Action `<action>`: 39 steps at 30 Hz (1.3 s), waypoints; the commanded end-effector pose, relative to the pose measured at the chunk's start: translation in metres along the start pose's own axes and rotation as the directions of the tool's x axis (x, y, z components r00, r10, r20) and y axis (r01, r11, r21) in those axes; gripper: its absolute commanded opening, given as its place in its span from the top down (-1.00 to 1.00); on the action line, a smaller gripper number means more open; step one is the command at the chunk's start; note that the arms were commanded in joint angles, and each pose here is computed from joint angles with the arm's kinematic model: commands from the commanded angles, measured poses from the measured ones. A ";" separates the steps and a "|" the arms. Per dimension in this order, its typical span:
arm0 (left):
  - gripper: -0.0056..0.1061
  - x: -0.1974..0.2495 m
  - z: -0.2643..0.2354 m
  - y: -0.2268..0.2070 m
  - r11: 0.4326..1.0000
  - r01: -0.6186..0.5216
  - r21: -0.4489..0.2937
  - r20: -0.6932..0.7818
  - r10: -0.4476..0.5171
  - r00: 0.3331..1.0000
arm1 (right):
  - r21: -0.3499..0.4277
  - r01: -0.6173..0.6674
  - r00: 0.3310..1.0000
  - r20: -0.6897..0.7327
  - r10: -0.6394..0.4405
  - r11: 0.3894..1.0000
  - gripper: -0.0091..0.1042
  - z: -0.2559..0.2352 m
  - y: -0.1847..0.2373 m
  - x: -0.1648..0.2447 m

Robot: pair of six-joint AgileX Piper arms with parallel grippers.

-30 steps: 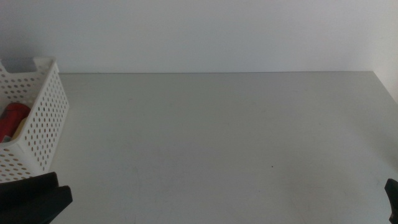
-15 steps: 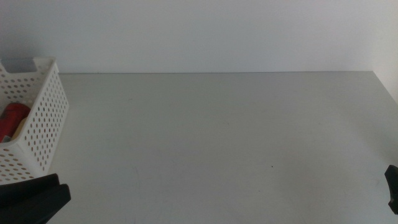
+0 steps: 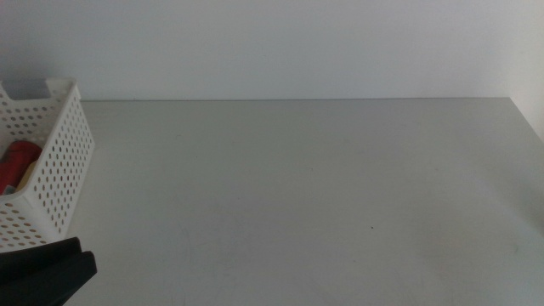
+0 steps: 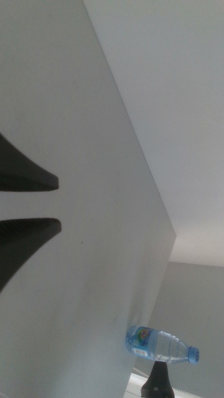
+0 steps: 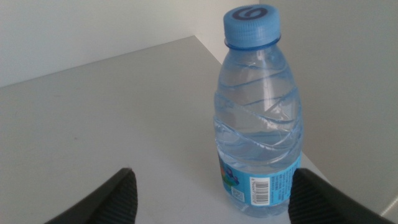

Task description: Use arms to grab the bottles and put them into the dustbin to the left of the table.

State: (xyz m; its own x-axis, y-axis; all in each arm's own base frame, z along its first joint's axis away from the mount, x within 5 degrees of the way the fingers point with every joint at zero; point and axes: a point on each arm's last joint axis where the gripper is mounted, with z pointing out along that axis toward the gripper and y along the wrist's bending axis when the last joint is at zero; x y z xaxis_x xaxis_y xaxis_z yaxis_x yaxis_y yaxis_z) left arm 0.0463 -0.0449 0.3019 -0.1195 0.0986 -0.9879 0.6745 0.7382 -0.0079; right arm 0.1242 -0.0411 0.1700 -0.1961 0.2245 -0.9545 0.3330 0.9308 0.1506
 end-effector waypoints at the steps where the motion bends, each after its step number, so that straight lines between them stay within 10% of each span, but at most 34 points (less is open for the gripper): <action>1: 0.58 -0.016 -0.002 0.000 1.000 0.012 -0.003 0.100 -0.011 0.995 | -0.037 0.076 0.994 0.087 -0.072 0.996 -0.25 0.001 0.004 -0.010; 12: 0.58 -0.016 -0.002 0.000 1.000 0.012 -0.003 0.100 -0.011 0.995 | -0.018 0.149 0.985 0.094 -0.147 0.989 -0.28 0.001 0.003 -0.010; 22: 0.58 -0.016 -0.002 0.000 1.000 0.012 -0.003 0.100 -0.011 0.995 | -0.010 0.175 0.962 0.215 -0.169 0.985 -0.70 -0.001 0.004 -0.021; 39: 0.58 -0.016 -0.002 0.000 1.000 0.012 -0.003 0.100 -0.011 0.995 | 0.174 0.156 0.951 0.241 -0.195 0.972 -0.73 0.017 -0.014 -0.018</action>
State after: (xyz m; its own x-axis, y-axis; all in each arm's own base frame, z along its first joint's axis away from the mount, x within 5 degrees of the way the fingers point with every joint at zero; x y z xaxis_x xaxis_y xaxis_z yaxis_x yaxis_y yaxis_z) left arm 0.0463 -0.0449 0.3019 -0.1195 0.0986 -0.9879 0.6745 0.7382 -0.0079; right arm 0.1357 -0.0603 0.1702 -0.1281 0.0311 -0.9913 0.4396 0.8978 -0.0286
